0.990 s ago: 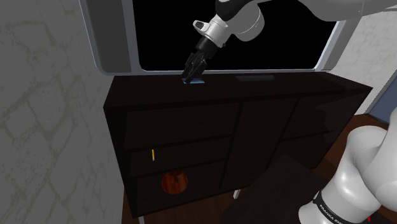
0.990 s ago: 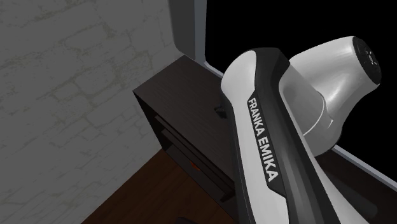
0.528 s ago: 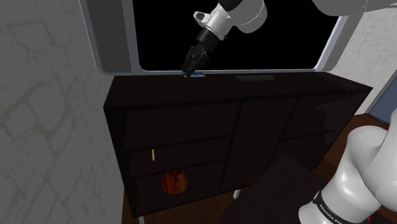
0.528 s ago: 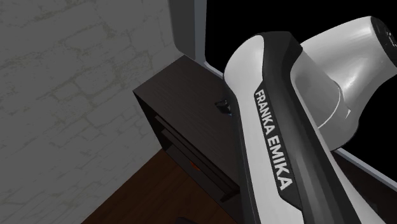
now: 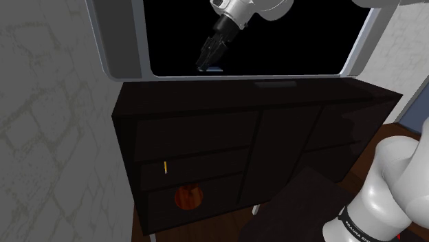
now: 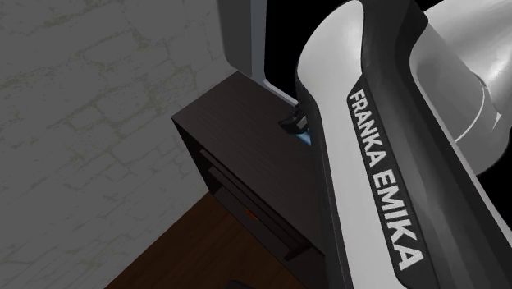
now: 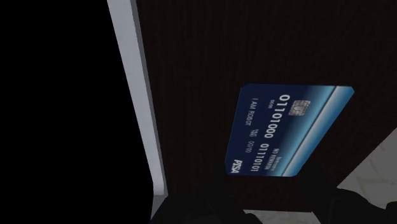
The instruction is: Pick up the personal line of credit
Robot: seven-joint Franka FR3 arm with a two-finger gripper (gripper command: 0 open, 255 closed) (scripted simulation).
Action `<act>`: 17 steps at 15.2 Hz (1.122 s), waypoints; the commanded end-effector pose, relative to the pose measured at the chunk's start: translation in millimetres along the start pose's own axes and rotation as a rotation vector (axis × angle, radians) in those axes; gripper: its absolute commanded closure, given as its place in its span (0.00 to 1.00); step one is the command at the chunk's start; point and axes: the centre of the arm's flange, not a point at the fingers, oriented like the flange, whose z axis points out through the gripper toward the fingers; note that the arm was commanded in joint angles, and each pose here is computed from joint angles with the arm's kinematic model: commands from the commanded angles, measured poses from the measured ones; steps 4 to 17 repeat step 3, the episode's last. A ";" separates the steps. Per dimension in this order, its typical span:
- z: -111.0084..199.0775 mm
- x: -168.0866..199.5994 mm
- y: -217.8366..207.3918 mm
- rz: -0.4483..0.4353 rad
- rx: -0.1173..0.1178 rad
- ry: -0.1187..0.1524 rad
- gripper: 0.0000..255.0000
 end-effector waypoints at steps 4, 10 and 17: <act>-9.4 7.0 0.6 0.000 0.000 0.000 1.00; -9.4 7.0 0.6 0.000 0.000 0.000 1.00; -9.4 7.0 0.6 0.000 0.000 0.000 1.00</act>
